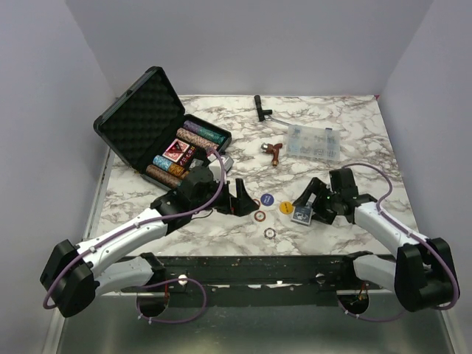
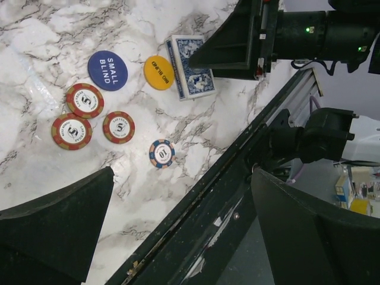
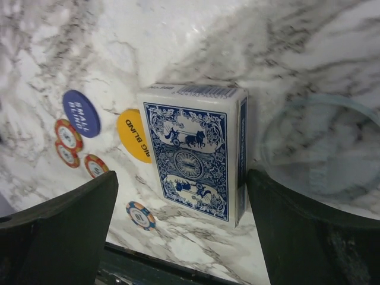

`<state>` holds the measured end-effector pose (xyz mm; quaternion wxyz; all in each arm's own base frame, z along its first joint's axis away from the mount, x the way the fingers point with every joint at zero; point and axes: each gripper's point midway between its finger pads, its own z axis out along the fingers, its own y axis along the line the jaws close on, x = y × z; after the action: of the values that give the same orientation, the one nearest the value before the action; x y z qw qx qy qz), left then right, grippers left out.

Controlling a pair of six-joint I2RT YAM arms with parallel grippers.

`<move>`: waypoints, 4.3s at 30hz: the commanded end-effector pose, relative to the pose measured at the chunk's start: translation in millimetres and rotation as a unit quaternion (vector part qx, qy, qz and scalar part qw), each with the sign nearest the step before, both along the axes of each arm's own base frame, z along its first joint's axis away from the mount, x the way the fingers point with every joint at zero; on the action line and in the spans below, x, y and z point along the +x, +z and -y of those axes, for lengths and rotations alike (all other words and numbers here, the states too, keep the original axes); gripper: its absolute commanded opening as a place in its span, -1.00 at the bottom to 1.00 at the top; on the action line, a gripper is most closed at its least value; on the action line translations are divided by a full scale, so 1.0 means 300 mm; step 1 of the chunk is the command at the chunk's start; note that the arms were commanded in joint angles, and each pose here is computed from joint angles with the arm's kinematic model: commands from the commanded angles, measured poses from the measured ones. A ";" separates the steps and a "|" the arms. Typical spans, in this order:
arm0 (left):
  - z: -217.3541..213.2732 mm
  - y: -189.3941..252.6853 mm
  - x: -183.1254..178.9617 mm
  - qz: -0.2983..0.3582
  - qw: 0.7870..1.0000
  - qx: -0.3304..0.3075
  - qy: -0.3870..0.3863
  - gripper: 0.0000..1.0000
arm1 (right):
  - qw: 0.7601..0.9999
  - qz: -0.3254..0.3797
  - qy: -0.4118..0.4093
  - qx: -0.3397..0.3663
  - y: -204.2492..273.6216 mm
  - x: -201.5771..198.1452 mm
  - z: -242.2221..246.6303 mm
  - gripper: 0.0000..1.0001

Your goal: Pack up texas hold em set

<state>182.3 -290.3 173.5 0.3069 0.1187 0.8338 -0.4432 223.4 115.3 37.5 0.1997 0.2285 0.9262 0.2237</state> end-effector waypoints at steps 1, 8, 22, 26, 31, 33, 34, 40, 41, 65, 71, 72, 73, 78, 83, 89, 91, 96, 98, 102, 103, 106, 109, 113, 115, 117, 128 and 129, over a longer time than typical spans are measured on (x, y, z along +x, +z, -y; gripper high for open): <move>0.030 0.086 0.033 0.024 0.999 -0.020 0.010 0.96 | 0.998 0.027 0.030 0.048 0.014 0.047 -0.081 0.82; 0.003 0.043 0.052 0.015 0.999 0.015 0.033 0.93 | 0.987 0.078 0.102 0.099 0.091 0.111 -0.293 0.80; 0.122 -0.018 0.161 0.018 0.994 0.100 -0.028 0.97 | 0.975 0.141 -0.102 -0.136 0.237 0.188 0.065 0.85; 0.193 -0.112 0.213 0.019 0.982 0.164 -0.092 0.97 | 0.959 0.166 -0.172 -0.154 0.305 0.146 0.190 0.86; 0.248 -0.233 0.256 0.025 0.960 0.246 -0.130 0.98 | 0.934 0.237 -0.225 -0.145 0.453 0.092 0.273 0.85; 0.274 -0.259 0.266 0.034 0.952 0.268 -0.142 0.97 | 0.926 0.270 -0.229 -0.134 0.519 0.075 0.286 0.84; 0.284 -0.282 0.264 0.032 0.948 0.279 -0.150 0.98 | 0.922 0.286 -0.229 -0.128 0.545 0.068 0.290 0.84; 0.322 -0.379 0.274 0.024 0.926 0.338 -0.163 0.98 | 0.909 0.333 -0.224 -0.114 0.613 0.038 0.300 0.85; 0.333 -0.381 0.275 0.029 0.924 0.344 -0.166 0.97 | 0.910 0.330 -0.222 -0.115 0.606 0.036 0.300 0.85; 0.412 -0.491 0.291 0.060 0.885 0.423 -0.186 0.75 | 0.927 0.306 -0.198 -0.092 0.543 0.048 0.246 0.85; 0.431 -0.488 0.275 0.061 0.885 0.418 -0.196 0.36 | 0.928 0.304 -0.197 -0.091 0.537 0.048 0.244 0.85; 0.429 -0.485 0.276 0.063 0.884 0.420 -0.194 0.29 | 0.927 0.305 -0.198 -0.091 0.540 0.048 0.244 0.85; 0.426 -0.476 0.280 0.066 0.883 0.422 -0.192 0.19 | 0.927 0.305 -0.199 -0.092 0.541 0.047 0.247 0.85; 0.402 -0.382 0.300 0.099 0.886 0.419 -0.173 -0.10 | 0.927 0.304 -0.200 -0.093 0.534 0.047 0.248 0.85; 0.343 -0.257 0.317 0.131 0.887 0.417 -0.151 -0.23 | 0.926 0.305 -0.200 -0.096 0.532 0.048 0.250 0.85; 0.113 -0.139 0.379 0.137 0.892 0.422 -0.090 -0.23 | 0.925 0.310 -0.194 -0.103 0.533 0.053 0.253 0.85; -0.007 -0.116 0.418 0.130 0.889 0.435 -0.057 -0.23 | 0.925 0.311 -0.189 -0.107 0.531 0.057 0.250 0.85; -0.329 -0.073 0.546 0.097 0.876 0.470 0.044 -0.22 | 0.927 0.313 -0.176 -0.108 0.530 0.070 0.236 0.85; -0.411 -0.058 0.595 0.086 0.878 0.465 0.074 -0.22 | 0.929 0.312 -0.170 -0.104 0.525 0.076 0.226 0.85; -0.521 -0.076 0.678 0.090 0.861 0.494 0.081 -0.22 | 0.934 0.305 -0.155 -0.101 0.511 0.083 0.204 0.85; -0.538 -0.087 0.694 0.087 0.859 0.499 0.079 -0.22 | 0.936 0.302 -0.151 -0.100 0.509 0.085 0.199 0.85; -0.571 -0.136 0.728 0.070 0.854 0.511 0.070 -0.22 | 0.938 0.301 -0.143 -0.100 0.513 0.089 0.190 0.85; -0.580 -0.180 0.761 0.056 0.855 0.512 0.059 -0.22 | 0.938 0.300 -0.143 -0.102 0.514 0.092 0.191 0.85; -0.590 -0.223 0.814 0.048 0.855 0.514 0.059 -0.22 | 0.939 0.297 -0.142 -0.099 0.499 0.100 0.183 0.85; -0.575 -0.226 0.837 0.050 0.860 0.505 0.057 -0.23 | 0.941 0.291 -0.140 -0.097 0.486 0.104 0.176 0.85; -0.555 -0.221 0.861 0.058 0.865 0.495 0.055 -0.23 | 0.943 0.288 -0.137 -0.094 0.479 0.110 0.168 0.85; -0.530 -0.305 0.833 0.025 0.873 0.487 0.020 -0.23 | 0.946 0.282 -0.132 -0.092 0.478 0.128 0.154 0.85; -0.532 -0.309 0.827 0.024 0.873 0.487 0.018 -0.23 | 0.946 0.282 -0.132 -0.091 0.478 0.130 0.151 0.85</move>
<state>439.8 -129.3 92.3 0.2579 0.2349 0.9363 0.0395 258.8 66.0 176.4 0.4964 0.2615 0.8131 0.1552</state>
